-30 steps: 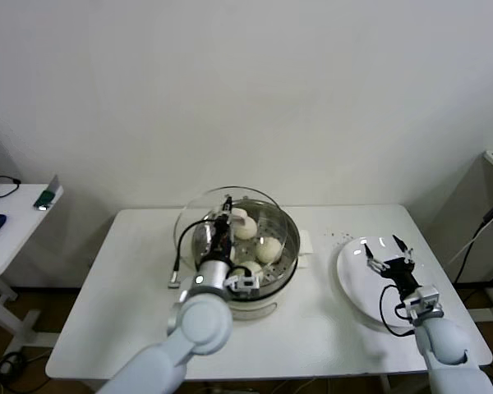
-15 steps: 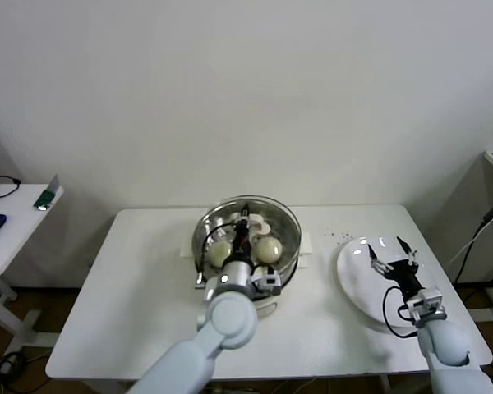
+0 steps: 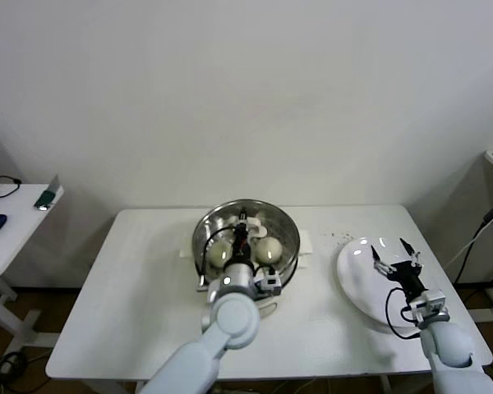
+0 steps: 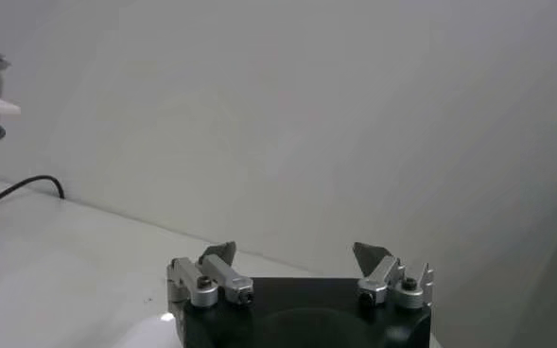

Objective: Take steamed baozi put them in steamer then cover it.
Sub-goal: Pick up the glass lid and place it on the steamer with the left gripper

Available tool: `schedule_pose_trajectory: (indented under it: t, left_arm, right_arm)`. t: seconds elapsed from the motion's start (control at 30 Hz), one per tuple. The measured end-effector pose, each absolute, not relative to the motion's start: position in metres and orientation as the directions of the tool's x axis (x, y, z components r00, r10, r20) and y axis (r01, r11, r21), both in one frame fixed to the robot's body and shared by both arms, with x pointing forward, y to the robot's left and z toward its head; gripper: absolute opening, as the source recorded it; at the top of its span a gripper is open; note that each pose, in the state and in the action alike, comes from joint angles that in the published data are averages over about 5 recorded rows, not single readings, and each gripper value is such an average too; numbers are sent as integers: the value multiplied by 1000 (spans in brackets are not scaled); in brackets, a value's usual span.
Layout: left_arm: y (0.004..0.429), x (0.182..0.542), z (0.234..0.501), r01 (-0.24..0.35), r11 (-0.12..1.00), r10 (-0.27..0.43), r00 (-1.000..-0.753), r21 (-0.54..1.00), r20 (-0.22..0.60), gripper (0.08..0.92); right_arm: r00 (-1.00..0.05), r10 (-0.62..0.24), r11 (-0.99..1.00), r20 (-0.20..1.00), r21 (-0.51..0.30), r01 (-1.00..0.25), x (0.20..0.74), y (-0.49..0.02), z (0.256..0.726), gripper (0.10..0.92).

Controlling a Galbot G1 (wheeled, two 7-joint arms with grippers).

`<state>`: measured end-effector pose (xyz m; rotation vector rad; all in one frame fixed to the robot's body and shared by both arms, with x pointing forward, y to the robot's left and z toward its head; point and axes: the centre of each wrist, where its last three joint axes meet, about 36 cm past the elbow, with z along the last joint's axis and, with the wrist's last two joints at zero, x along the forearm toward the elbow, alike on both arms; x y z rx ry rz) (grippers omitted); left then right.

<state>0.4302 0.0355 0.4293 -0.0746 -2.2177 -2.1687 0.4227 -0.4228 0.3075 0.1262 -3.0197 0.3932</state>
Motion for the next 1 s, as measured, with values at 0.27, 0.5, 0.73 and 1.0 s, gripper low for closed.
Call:
schedule_pose_trajectory:
  t: [0.27, 0.5, 0.73, 1.0]
  left_arm:
    - [31, 430, 430, 46, 25, 9, -999, 999, 46, 151]
    - [31, 429, 423, 44, 9, 4, -999, 999, 44, 151]
    - [30, 430, 418, 42, 1, 2, -999, 999, 42, 151]
    - [29, 430, 418, 41, 7, 2, -999, 999, 41, 197]
  right_arm:
    - [-992, -63, 964, 105, -252, -88, 420, -428, 306, 823]
    - [-992, -62, 964, 107, -252, -88, 419, -430, 304, 823]
    - [-992, -62, 963, 107, -254, -88, 419, -431, 305, 823]
    - [-992, -56, 963, 112, -256, -83, 416, -436, 303, 823]
